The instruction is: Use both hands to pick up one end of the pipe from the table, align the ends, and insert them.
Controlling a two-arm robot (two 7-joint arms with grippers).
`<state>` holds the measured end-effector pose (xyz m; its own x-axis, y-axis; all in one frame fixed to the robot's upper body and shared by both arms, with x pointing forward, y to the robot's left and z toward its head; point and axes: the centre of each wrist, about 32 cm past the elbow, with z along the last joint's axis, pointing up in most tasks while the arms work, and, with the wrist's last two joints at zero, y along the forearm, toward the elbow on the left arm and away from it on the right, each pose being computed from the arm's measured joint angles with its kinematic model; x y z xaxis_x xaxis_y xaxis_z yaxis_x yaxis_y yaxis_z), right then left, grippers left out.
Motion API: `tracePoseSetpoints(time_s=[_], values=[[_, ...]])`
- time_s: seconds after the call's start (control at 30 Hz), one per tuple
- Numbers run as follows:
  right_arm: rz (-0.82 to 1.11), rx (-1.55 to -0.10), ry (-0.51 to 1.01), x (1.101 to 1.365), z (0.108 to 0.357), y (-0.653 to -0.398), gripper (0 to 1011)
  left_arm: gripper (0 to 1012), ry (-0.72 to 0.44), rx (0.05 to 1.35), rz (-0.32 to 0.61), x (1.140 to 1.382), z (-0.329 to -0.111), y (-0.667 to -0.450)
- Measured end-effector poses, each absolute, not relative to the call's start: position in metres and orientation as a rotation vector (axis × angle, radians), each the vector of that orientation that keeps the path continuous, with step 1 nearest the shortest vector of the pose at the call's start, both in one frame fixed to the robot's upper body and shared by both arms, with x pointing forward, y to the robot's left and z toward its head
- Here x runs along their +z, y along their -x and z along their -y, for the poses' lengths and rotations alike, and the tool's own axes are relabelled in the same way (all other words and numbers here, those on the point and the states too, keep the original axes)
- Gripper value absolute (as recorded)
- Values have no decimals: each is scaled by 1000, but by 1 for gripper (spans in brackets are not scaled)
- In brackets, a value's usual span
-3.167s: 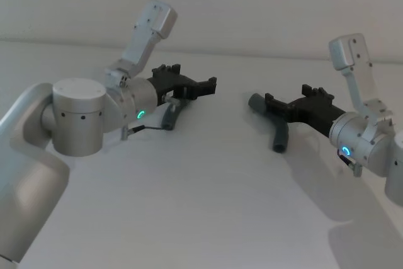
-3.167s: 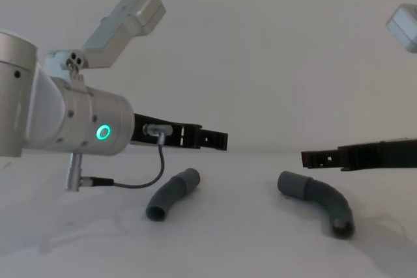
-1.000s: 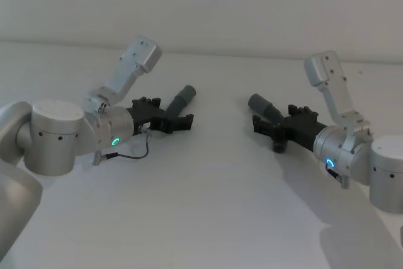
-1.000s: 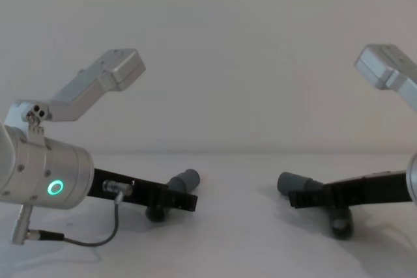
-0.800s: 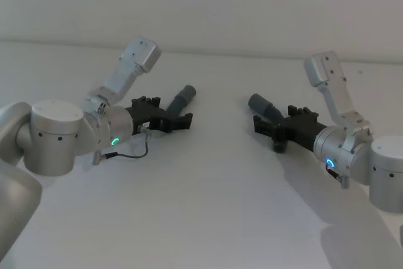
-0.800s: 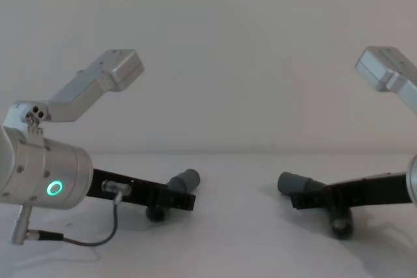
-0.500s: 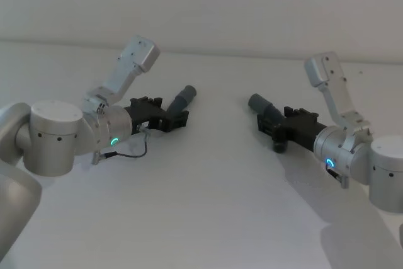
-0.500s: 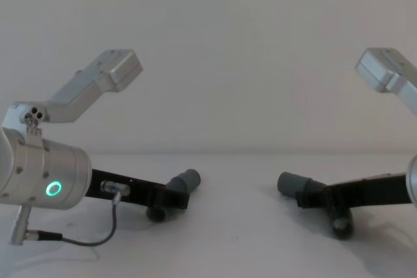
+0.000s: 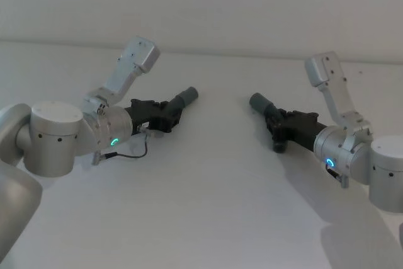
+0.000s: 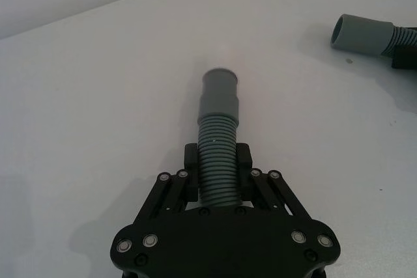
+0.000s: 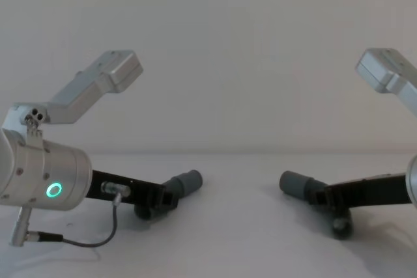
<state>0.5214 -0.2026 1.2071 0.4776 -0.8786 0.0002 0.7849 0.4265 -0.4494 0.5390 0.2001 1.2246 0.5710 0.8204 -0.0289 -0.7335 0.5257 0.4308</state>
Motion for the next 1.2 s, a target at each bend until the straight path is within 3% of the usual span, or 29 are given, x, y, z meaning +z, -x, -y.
tracePoseSetpoints(time_s=[0.27, 1.2], values=[[-250, -1053, 420, 1207, 203, -521, 186, 320, -396, 940, -240, 1225, -200, -539], [-251, -1053, 421, 1207, 203, -522, 179, 320, -395, 941, -239, 1225, -200, -539]])
